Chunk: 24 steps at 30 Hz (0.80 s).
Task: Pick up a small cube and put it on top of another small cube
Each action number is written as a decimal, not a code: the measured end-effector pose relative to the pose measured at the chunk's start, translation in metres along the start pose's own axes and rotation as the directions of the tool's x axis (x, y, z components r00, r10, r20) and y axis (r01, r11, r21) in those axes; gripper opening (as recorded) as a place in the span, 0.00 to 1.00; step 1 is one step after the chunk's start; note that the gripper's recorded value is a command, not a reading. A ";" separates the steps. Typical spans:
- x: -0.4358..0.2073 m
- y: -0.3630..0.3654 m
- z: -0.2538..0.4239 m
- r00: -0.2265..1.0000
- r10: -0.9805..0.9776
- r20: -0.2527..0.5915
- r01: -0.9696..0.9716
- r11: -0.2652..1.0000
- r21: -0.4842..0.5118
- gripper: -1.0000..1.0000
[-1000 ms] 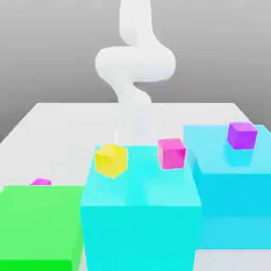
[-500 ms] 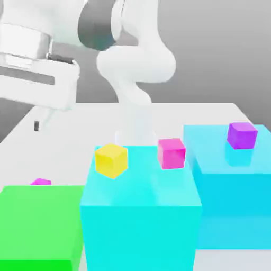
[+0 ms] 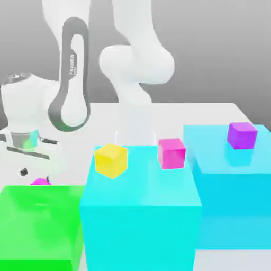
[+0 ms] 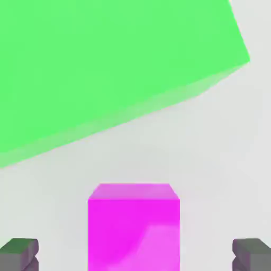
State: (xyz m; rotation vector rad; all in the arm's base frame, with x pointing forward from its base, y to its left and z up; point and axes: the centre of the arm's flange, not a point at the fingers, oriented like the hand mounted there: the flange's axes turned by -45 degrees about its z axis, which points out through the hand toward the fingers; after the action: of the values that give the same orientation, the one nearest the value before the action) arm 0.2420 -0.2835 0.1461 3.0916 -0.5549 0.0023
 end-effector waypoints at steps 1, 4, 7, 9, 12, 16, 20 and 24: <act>-0.001 0.000 0.010 1.000 -0.001 0.001 0.001 1.000 -0.001 0.50; -0.002 0.000 0.017 1.000 -0.001 0.002 0.001 1.000 -0.001 0.00; -0.002 -0.001 0.018 1.000 -0.001 0.003 0.001 1.000 0.000 0.00; -0.002 -0.001 0.019 1.000 0.000 0.002 0.000 1.000 0.001 0.00; 0.000 0.000 -0.004 1.000 0.000 0.001 0.000 1.000 0.003 0.00; 0.001 -0.002 -0.039 1.000 0.000 0.002 0.000 1.000 0.002 0.00; 0.035 -0.033 -0.076 1.000 -0.001 0.006 0.001 1.000 -0.006 0.00; 0.066 -0.073 -0.116 1.000 0.012 0.007 -0.012 1.000 -0.013 0.00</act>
State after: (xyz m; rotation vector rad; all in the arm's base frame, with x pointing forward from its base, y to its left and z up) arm 0.3297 -0.2376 0.2626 3.0771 -0.5709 -0.0116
